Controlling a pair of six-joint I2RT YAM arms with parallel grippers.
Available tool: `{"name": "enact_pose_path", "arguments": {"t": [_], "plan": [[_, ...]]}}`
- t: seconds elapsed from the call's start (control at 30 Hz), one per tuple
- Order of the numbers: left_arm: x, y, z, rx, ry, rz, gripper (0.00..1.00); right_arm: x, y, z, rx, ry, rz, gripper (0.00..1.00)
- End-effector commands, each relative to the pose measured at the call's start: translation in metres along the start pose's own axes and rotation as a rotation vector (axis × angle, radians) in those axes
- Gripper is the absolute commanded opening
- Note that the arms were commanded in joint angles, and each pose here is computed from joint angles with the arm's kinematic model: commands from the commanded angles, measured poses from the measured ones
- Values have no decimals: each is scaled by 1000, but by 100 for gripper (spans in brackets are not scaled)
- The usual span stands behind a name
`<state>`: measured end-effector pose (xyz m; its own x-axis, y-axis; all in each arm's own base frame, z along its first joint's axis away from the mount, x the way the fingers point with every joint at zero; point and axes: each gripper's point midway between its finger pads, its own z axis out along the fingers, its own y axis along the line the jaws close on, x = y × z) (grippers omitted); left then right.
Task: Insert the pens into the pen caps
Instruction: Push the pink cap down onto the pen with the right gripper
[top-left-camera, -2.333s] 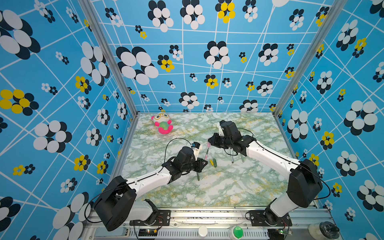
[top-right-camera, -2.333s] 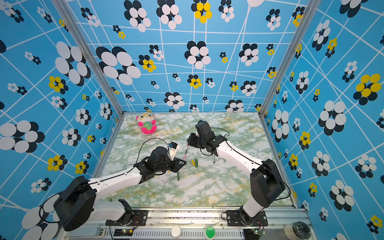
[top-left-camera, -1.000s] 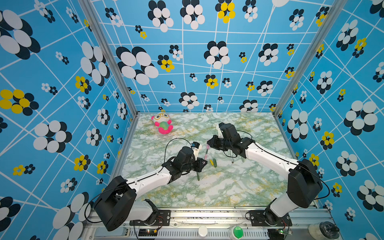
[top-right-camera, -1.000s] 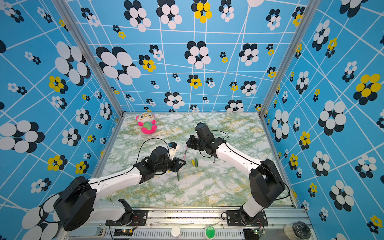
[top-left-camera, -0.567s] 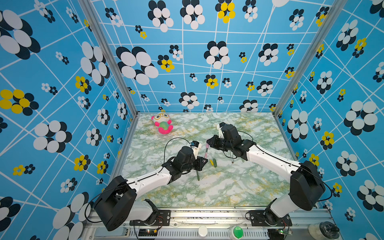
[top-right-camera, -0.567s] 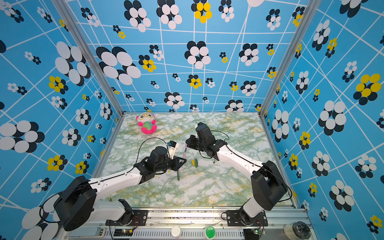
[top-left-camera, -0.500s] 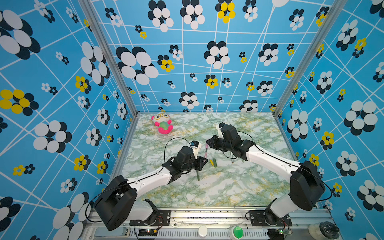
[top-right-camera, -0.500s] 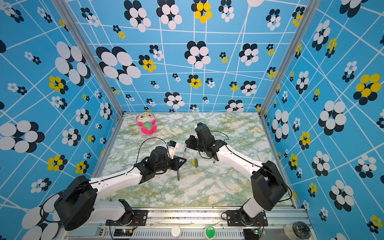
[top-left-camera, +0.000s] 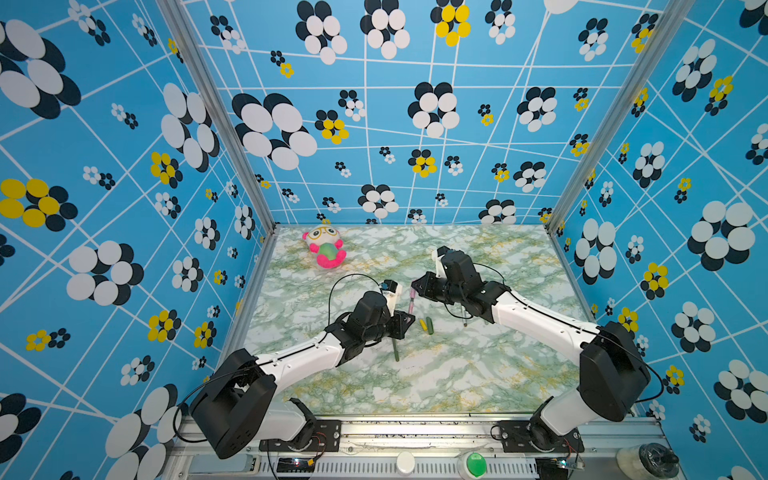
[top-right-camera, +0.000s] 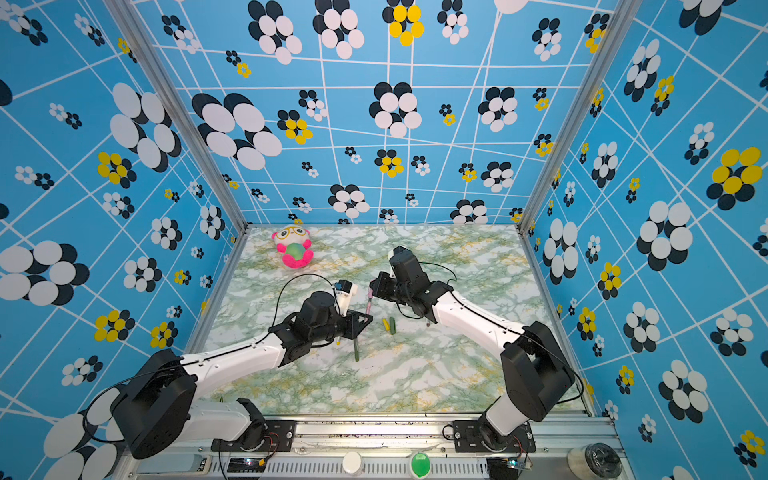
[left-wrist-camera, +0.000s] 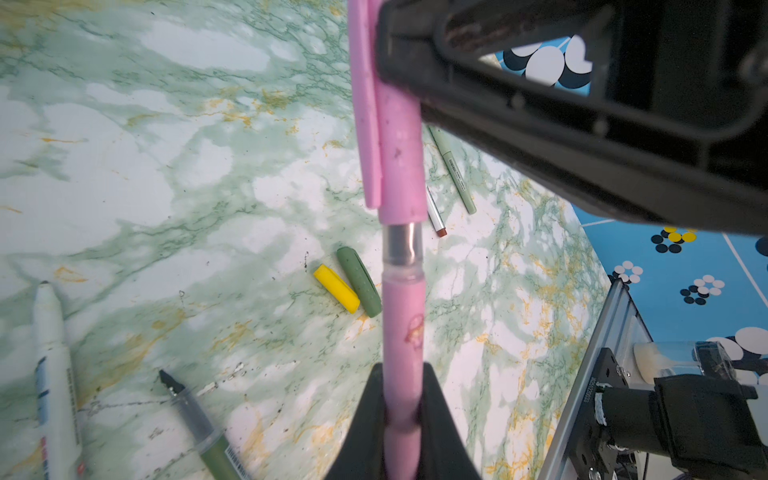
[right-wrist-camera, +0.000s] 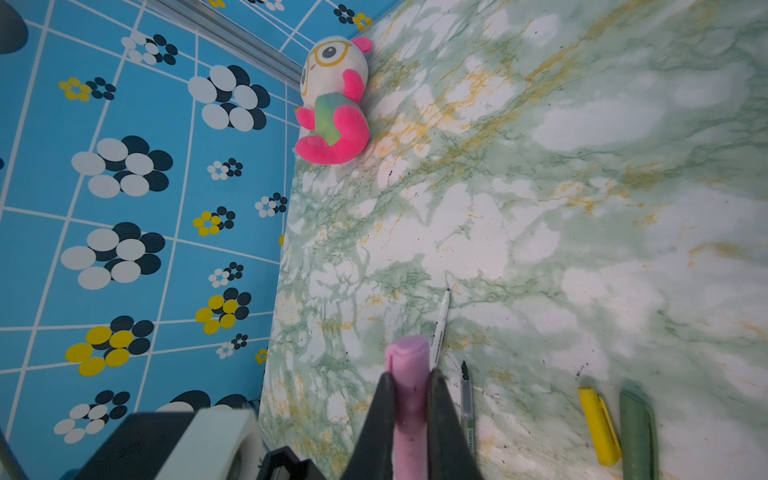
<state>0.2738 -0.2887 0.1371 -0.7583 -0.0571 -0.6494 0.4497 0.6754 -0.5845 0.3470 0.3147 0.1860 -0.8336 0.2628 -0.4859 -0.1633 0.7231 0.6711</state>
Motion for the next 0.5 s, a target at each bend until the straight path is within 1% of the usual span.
{"name": "enact_pose_path", "arguments": {"t": [0.0,0.3,0.37,0.47], "plan": [[-34,-14,0,35,-85,50,0,25,10,0,-48,77,-7,9],[-47,-18,1,50,-100,67,0,30,13,-1,-59,83,-32,10],[-47,-20,1,65,-89,78,0,28,14,-4,-63,76,-41,13],[-37,-25,1,102,-41,97,0,19,22,-15,-74,55,-77,22]]}}
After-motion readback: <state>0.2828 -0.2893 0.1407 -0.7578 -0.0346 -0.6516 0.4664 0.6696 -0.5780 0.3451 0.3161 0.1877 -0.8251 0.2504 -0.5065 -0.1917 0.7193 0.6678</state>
